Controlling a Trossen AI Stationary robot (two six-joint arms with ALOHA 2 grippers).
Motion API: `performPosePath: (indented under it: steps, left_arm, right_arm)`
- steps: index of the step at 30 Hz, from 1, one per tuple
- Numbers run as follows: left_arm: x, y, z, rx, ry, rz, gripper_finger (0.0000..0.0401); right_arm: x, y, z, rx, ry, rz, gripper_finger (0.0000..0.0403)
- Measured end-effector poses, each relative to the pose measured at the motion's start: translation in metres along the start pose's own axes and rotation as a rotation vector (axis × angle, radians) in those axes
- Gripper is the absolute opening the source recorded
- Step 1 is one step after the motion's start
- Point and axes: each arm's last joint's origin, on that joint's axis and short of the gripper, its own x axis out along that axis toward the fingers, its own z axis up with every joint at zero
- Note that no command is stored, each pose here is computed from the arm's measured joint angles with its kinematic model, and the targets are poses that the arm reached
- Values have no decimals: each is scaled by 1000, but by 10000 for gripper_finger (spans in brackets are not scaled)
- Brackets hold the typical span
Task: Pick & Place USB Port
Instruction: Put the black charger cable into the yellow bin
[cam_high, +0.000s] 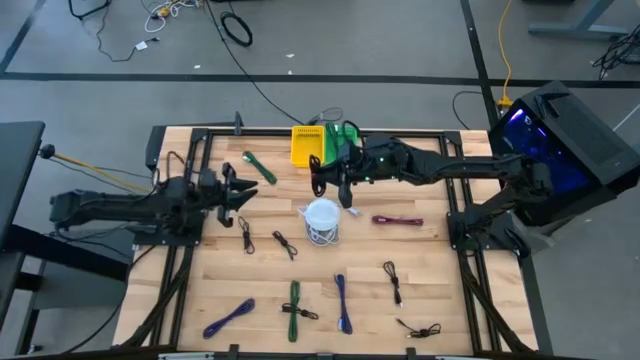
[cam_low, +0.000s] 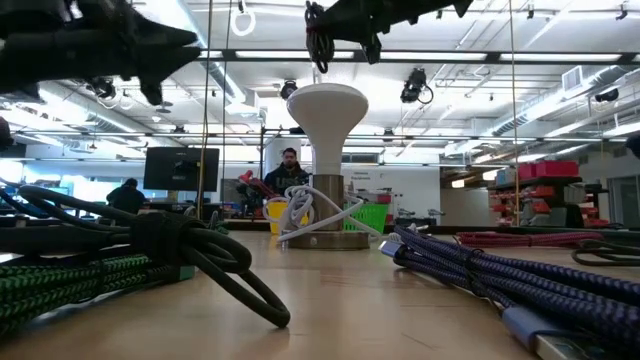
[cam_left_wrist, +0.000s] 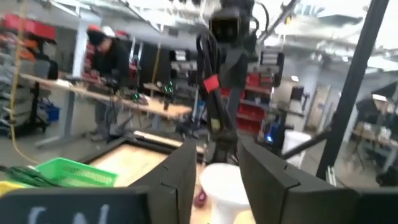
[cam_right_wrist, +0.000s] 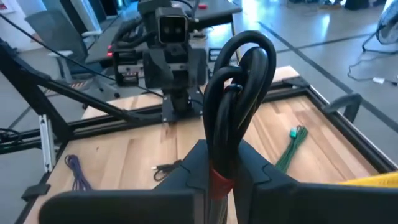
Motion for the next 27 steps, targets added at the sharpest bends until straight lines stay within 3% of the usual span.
performPosePath:
  steps: [11, 19, 24, 27]
  left_arm:
    - [83, -9, 19, 69, 137, 17, 245]
    - [135, -12, 16, 90, 201, 18, 256]
    - [154, -16, 23, 83, 184, -43, 257]
    - [161, -16, 24, 93, 176, -13, 257]
  right_arm:
    - [0, 2, 2, -28, -25, 5, 29]
    - [0, 2, 3, -66, -29, 13, 29]
    - [0, 2, 3, -71, -28, 13, 29]
    - [0, 3, 3, -74, -29, 16, 29]
